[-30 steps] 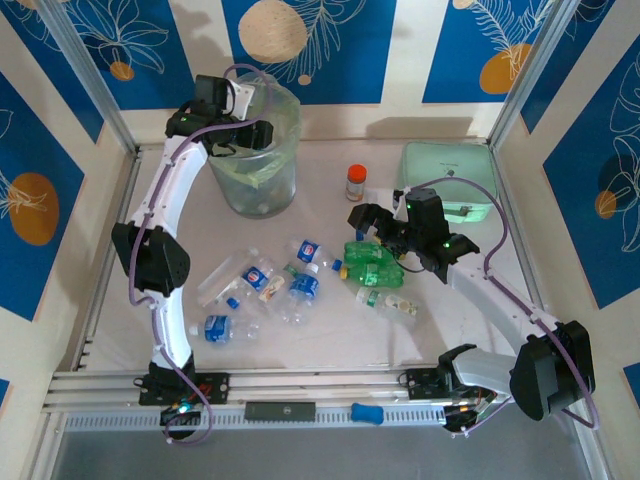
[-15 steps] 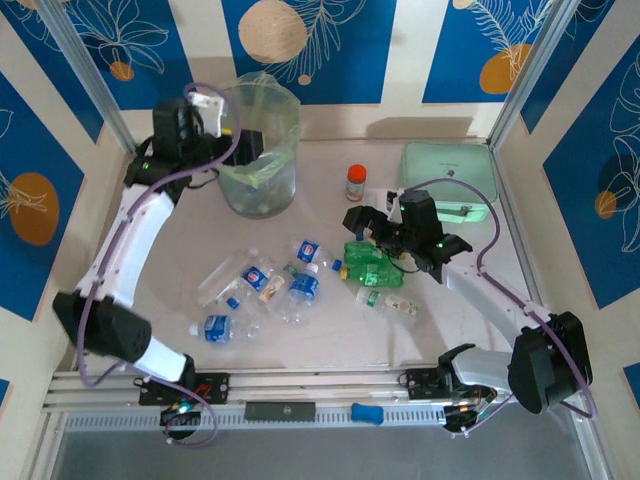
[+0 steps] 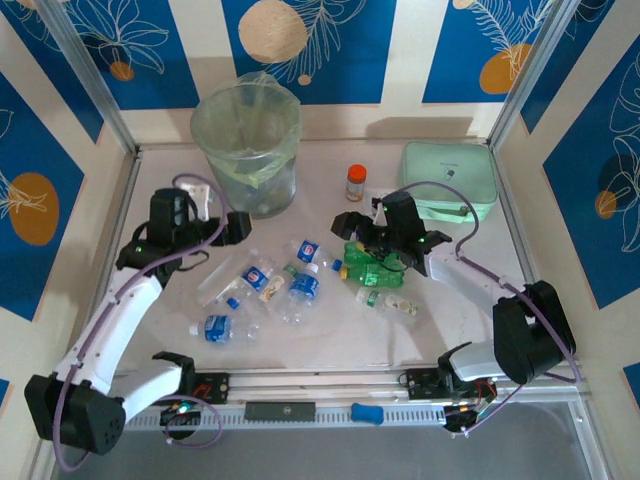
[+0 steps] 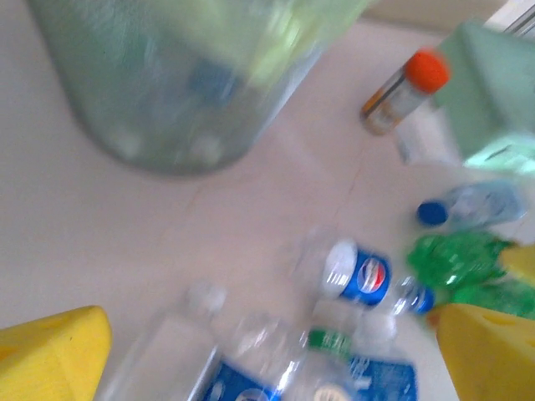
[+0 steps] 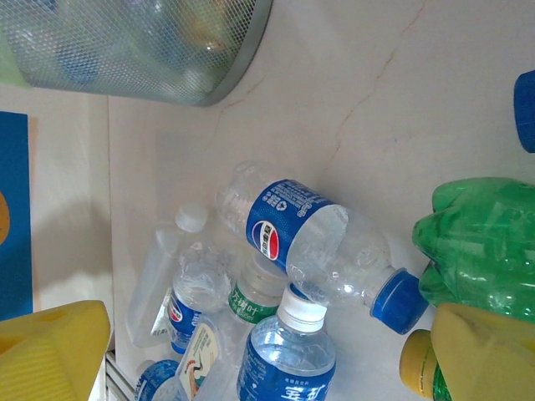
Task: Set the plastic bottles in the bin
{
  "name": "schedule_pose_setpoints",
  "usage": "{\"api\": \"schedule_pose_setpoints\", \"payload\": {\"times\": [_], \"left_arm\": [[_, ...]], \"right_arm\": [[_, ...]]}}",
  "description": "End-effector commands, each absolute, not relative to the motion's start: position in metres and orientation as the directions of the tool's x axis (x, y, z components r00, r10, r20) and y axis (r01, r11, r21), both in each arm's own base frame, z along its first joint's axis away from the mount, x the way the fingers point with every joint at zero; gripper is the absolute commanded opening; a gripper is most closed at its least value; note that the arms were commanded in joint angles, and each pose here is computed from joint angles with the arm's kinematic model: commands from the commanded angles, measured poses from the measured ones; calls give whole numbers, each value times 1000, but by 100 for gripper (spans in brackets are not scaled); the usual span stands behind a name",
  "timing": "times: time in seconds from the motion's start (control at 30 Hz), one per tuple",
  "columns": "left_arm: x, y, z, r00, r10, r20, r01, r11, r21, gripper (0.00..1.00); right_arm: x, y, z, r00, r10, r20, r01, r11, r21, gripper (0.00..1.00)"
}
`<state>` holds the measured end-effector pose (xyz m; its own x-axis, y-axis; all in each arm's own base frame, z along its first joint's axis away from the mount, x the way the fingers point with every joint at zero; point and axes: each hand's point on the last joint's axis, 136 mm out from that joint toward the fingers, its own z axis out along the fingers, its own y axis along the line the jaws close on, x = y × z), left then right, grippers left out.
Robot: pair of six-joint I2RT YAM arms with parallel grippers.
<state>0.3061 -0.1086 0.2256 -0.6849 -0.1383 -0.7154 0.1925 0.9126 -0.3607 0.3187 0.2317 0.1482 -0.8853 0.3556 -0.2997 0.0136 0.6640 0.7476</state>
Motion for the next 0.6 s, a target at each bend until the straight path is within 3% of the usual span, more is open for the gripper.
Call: {"api": "schedule_pose_setpoints", "payload": {"times": [0.0,0.27,0.57], "left_arm": [[280,-89,178,-754,-204,-624,42,933,-356,99],[254,-69,102,-823,-258,-506,-112,947,-301,99],[260,-57,76,-861,-187,-473,-115,978,-177,99]], "right_arm": [[325,244,168,-883,346,-316,-30,631,775,99],[324,247,165,-892,337,-303,-24,632,774,99],[324,247,165,-892,342,-296,-12,636,772,99]]}}
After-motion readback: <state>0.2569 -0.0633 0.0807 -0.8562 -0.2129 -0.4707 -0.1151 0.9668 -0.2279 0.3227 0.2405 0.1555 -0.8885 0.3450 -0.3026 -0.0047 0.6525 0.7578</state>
